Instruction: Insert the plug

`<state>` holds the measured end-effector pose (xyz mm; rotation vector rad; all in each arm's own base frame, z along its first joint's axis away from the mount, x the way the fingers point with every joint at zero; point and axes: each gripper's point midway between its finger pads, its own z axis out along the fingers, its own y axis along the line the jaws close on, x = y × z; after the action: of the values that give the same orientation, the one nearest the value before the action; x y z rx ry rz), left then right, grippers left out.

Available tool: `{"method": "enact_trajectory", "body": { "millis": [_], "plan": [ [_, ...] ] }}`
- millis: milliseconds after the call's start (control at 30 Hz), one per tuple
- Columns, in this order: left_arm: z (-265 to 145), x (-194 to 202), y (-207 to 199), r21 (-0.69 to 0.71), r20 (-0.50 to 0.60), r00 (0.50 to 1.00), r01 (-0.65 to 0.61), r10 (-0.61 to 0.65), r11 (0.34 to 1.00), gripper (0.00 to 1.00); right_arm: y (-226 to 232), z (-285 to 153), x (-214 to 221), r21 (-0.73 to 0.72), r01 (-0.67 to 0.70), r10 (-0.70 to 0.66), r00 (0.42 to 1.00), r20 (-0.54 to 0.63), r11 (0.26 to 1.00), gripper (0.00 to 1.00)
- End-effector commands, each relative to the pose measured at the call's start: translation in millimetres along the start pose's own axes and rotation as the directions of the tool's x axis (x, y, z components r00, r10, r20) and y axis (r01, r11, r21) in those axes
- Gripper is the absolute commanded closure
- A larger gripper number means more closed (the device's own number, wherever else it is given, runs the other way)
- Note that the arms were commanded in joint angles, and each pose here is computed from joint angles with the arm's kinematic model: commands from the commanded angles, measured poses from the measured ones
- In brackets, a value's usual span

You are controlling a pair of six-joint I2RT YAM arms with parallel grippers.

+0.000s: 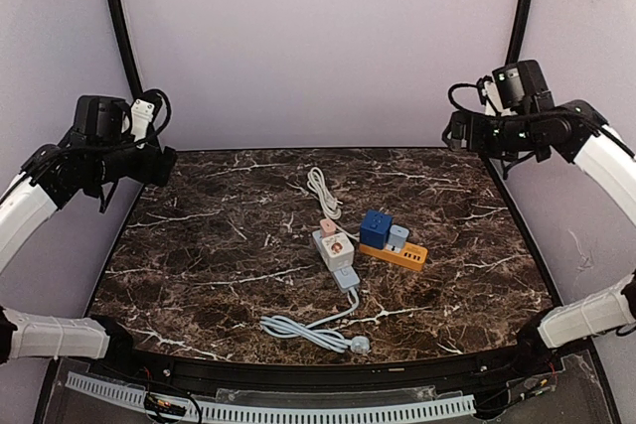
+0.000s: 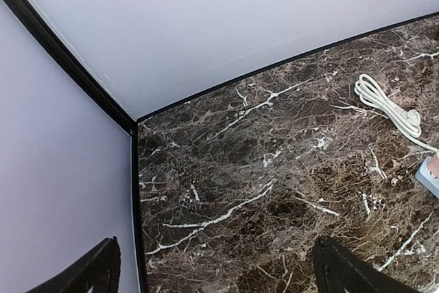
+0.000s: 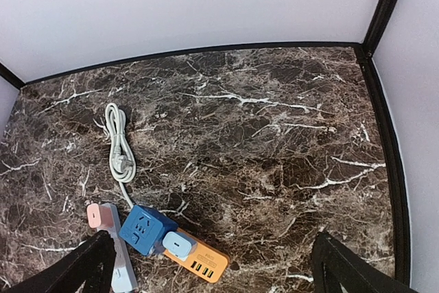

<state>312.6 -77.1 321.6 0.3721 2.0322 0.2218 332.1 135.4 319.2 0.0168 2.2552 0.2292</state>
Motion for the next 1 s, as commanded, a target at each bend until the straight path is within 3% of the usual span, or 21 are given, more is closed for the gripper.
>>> {"method": "enact_trajectory", "body": {
  "millis": [0,133,433,967],
  "plan": [
    [11.1,12.8,4.0,0.033,-0.012,0.994,0.112,-0.112,0.993,0.01,-11.5,-17.6,0.9,-0.025,-0.123,0.125,0.987,0.101,0.992,0.01],
    [17.7,21.1,25.2,0.022,0.004,0.967,0.256,-0.256,0.967,0.01,-26.6,-32.2,16.6,-0.023,-0.187,0.189,0.973,0.134,0.982,0.01],
    [17.8,16.5,25.5,0.098,0.128,0.882,0.444,-0.454,0.891,0.01,-50.4,-60.1,29.5,-0.035,-0.28,0.28,0.931,0.235,0.959,0.01],
    [12.9,25.4,33.1,0.071,0.126,0.877,0.458,-0.464,0.886,0.01,-38.7,-41.3,36.4,-0.072,-0.295,0.304,0.935,0.185,0.953,0.01]
  ]
}}
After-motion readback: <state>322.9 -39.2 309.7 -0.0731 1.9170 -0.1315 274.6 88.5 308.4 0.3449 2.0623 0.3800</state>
